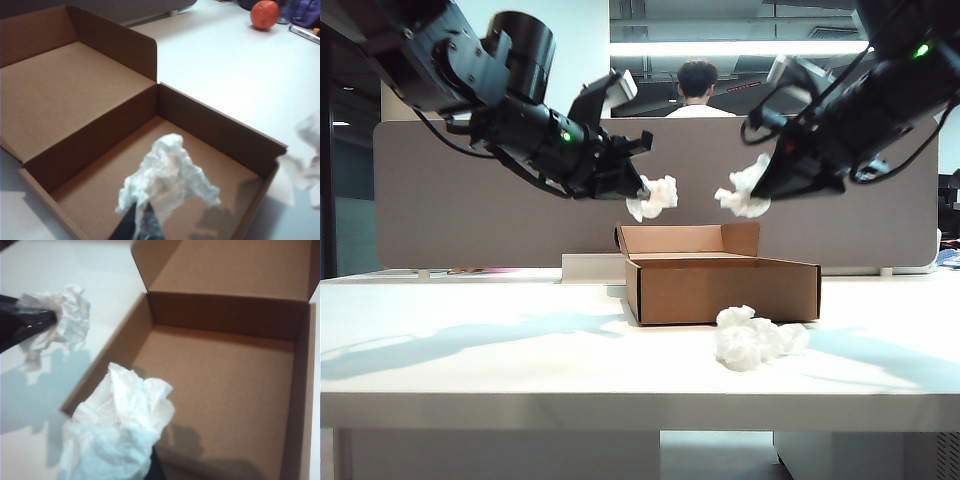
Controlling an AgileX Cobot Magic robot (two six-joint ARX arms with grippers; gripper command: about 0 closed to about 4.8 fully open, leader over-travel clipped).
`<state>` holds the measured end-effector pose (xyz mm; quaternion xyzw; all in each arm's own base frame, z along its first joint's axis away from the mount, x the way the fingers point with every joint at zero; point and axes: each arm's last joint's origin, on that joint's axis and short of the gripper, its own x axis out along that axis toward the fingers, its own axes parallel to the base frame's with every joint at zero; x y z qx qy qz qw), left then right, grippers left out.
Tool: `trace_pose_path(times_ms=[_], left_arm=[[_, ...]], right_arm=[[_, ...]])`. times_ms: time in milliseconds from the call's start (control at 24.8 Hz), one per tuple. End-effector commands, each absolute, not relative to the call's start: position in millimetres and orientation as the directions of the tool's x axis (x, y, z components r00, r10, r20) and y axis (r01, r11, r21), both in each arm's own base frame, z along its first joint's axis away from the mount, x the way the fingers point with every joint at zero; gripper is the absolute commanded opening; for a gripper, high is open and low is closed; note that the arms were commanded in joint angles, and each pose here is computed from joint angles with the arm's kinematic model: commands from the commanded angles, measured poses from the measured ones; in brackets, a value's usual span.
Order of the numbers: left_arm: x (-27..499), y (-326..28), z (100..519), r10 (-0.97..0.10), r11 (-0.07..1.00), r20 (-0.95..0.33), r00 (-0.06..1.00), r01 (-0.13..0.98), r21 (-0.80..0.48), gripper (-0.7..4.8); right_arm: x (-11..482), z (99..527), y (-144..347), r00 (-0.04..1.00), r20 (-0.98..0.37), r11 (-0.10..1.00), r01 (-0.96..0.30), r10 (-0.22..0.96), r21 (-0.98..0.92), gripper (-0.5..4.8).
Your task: Pick up all the paper balls on the table and put them in the paper box.
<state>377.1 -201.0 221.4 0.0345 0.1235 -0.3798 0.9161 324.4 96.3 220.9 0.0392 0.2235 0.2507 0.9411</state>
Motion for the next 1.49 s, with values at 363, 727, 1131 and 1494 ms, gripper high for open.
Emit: trace_pose_path(times_ms=[363, 727, 1131, 1494], left_arm=[[410.8, -219.5, 191.3, -0.686, 0.707, -0.281, 0.672, 0.706, -0.04, 3.0], [400.1, -213.8, 221.7, -0.684, 0.709, -0.29, 0.669, 0.703, -0.051, 3.86], [382.2, -224.3, 232.8, -0.715, 0.677, -0.35, 0.605, 0.723, -0.135, 3.71], [382.3, -245.1, 214.3, -0.707, 0.671, -0.336, 0.623, 0.74, -0.039, 3.71]], right_arm=[[373.2, 200.2, 107.7, 0.792, -0.435, 0.903, -0.398, 0.428, 0.164, 2.9], [369.6, 210.8, 105.7, 0.81, -0.432, 0.917, -0.371, 0.398, 0.148, 4.1], [369.6, 224.3, 109.7, 0.779, -0.457, 0.903, -0.382, 0.429, 0.197, 4.09], [368.0, 227.1, 115.4, 0.731, -0.444, 0.855, -0.44, 0.518, 0.275, 4.09]])
